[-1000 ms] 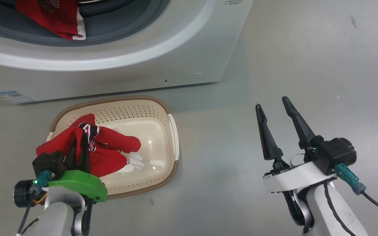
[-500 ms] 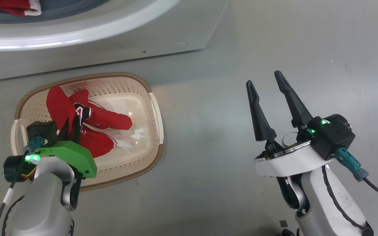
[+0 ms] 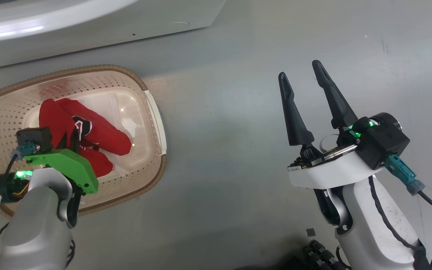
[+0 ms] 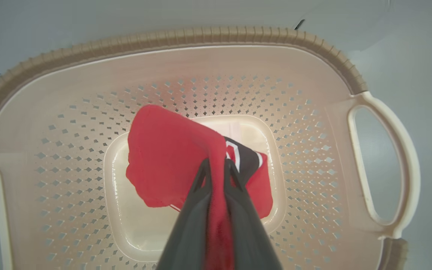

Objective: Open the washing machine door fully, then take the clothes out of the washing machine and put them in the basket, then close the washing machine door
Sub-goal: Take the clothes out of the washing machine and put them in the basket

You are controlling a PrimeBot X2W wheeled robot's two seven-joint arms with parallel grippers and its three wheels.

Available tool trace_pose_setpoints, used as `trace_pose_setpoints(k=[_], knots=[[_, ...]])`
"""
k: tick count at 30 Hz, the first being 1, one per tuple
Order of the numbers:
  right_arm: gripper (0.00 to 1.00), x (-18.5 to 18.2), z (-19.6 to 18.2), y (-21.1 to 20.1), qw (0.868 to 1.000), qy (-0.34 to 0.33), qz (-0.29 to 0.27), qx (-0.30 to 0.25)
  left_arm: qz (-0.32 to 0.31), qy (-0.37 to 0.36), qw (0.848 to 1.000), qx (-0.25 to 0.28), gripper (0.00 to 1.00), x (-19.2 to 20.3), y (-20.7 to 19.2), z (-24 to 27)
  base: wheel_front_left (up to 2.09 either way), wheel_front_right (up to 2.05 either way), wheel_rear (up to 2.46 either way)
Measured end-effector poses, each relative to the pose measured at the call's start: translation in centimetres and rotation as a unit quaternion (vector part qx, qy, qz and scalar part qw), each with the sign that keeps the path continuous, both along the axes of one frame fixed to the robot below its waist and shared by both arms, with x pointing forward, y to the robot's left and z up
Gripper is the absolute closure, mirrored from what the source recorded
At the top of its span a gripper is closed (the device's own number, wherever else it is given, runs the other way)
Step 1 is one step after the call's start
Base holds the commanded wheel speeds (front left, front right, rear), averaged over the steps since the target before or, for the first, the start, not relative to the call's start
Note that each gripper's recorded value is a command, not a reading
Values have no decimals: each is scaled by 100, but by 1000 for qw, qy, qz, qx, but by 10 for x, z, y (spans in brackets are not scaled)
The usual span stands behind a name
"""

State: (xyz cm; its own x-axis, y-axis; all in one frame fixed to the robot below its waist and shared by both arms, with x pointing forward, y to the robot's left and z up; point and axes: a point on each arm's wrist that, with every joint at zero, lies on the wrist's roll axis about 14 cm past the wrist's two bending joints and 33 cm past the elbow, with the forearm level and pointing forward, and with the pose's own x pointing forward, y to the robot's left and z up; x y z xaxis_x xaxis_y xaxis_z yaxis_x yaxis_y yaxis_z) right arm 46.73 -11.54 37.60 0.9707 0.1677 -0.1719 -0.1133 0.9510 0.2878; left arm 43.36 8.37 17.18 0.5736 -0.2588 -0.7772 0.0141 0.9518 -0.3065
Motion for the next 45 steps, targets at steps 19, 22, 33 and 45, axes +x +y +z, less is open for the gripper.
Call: trace_pose_setpoints(k=[19,22,33,45], knots=[[0,4,4,-3,1000,-4,-6,-6,24,-46,999,8,0,10,14,10,0,0,0],[0,4,7,-4,1000,-8,-7,-8,29,-67,997,2,0,15,11,21,0,0,0],[0,3,24,-6,999,-25,-8,-20,45,-145,988,-18,0,39,9,76,0,0,0],[0,-22,40,4,999,-29,5,-20,78,-305,949,-20,0,69,35,189,0,0,0]])
